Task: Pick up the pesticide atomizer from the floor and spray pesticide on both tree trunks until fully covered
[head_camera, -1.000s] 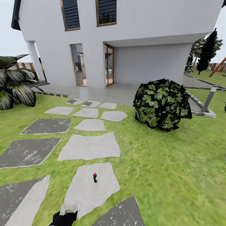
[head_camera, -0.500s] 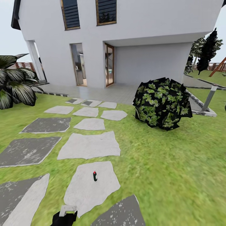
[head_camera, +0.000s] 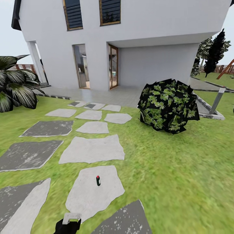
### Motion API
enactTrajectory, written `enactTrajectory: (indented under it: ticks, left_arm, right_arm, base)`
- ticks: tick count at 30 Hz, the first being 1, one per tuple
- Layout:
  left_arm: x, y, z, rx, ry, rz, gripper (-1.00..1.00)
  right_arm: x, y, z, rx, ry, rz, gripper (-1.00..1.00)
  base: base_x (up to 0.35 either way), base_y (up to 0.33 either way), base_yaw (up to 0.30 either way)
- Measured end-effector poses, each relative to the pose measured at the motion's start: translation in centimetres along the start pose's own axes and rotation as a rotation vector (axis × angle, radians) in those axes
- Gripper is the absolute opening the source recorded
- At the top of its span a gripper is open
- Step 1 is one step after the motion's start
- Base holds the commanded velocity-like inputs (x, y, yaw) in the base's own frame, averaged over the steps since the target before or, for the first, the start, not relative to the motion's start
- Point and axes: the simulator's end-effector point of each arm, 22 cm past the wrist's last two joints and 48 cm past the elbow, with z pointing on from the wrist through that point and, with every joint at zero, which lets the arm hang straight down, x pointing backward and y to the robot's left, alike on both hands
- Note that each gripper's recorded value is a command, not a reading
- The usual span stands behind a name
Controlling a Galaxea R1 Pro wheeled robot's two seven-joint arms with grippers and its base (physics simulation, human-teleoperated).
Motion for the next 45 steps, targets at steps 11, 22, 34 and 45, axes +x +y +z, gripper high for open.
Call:
enactTrajectory:
  ticks: [11,22,34,45]
  left_arm:
    - [2.1,0.4,1.4,-0.009,0.007,0.012,1.0]
    - [4.5,0.7,2.8,-0.011,0.02,0.004,1.0]
    - [7.7,0.5,4.6,-0.01,0.044,0.0,1.0]
    - [10.3,0.2,6.2,-0.008,0.06,0.0,1.0]
  right_arm:
    - [1.4,-0.1,1.5,0.001,-0.015,-0.003,1.0]
    - [2.9,-0.1,3.0,0.005,-0.02,0.003,1.0]
    - [5.5,0.1,4.7,0.005,-0.003,0.003,1.0]
    - [8.1,0.3,6.1,0.005,0.014,0.002,1.0]
  base:
    - [0.0,0.0,0.0]
    - [0.0,0.0,0.025]
    - [0.0,0.0,0.1]
    - [0.0,0.0,0.09]
